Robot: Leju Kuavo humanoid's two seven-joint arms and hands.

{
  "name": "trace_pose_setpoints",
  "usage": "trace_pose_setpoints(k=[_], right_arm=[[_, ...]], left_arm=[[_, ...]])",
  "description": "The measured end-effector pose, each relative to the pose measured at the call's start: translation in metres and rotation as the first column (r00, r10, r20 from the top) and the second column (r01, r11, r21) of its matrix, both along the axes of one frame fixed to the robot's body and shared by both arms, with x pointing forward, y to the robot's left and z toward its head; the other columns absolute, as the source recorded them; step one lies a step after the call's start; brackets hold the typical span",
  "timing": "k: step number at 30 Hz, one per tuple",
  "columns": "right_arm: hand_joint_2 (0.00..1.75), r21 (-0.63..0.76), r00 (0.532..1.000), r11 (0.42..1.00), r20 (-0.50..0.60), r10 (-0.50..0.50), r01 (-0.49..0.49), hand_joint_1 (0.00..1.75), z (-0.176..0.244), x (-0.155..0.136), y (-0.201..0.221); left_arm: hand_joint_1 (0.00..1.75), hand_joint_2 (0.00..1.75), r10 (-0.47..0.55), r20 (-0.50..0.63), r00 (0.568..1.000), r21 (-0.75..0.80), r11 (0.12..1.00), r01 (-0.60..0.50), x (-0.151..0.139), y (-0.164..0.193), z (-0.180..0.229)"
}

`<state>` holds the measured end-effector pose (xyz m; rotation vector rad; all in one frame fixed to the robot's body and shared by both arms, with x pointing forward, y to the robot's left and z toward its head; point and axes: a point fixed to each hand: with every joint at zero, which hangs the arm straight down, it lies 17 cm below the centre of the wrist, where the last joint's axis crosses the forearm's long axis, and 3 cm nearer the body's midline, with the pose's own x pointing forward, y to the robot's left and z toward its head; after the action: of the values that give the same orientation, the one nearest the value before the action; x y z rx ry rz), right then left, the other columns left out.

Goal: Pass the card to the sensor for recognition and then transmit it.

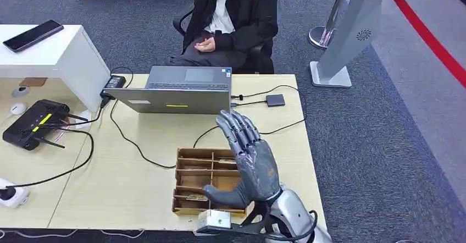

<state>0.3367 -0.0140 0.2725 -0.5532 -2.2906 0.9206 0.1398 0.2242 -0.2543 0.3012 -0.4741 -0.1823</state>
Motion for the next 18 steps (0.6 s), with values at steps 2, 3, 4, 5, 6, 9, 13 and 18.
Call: trace_pose_setpoints(k=[2, 3, 4, 5, 6, 9, 13, 18], right_arm=[[1.75, -0.007, 1.0, 1.0, -0.015, 0.001, -0.001, 0.0, -0.007, -0.002, 0.0], [1.75, -0.012, 1.0, 1.0, -0.022, 0.001, -0.001, 0.0, -0.011, -0.002, 0.0], [1.75, -0.017, 1.0, 1.0, -0.029, 0.001, -0.001, 0.0, -0.015, -0.002, 0.0], [1.75, -0.022, 0.999, 1.0, -0.037, 0.0, 0.0, 0.0, -0.019, -0.002, 0.0], [1.75, -0.029, 0.999, 1.0, -0.044, -0.002, 0.001, 0.0, -0.023, -0.001, 0.0], [1.75, -0.061, 0.998, 0.998, -0.066, -0.022, 0.018, 0.0, -0.036, 0.002, 0.0], [1.75, -0.12, 0.995, 0.991, -0.079, -0.061, 0.051, 0.0, -0.051, 0.009, -0.002], [1.75, -0.193, 0.992, 0.977, -0.073, -0.104, 0.088, 0.0, -0.062, 0.016, -0.002]], left_arm=[[0.0, 0.0, 0.003, 0.0, 1.0, 0.003, 1.0, -0.003, 0.0, 0.002, 0.0], [0.0, 0.0, 0.003, 0.001, 1.0, 0.004, 1.0, -0.003, 0.0, 0.002, 0.0], [0.0, 0.0, 0.004, 0.001, 1.0, 0.006, 1.0, -0.004, 0.0, 0.002, 0.0], [0.0, 0.0, 0.004, 0.001, 1.0, 0.007, 1.0, -0.004, 0.0, 0.003, 0.0], [0.0, 0.0, 0.004, 0.001, 1.0, 0.008, 1.0, -0.004, 0.0, 0.003, 0.0], [0.0, 0.0, 0.004, 0.0, 1.0, 0.007, 1.0, -0.004, 0.0, 0.003, 0.0], [0.0, 0.0, 0.007, -0.007, 1.0, 0.008, 1.0, -0.007, -0.001, 0.003, -0.001], [0.0, 0.0, 0.005, -0.015, 1.0, 0.007, 1.0, -0.005, -0.002, 0.002, -0.001]])
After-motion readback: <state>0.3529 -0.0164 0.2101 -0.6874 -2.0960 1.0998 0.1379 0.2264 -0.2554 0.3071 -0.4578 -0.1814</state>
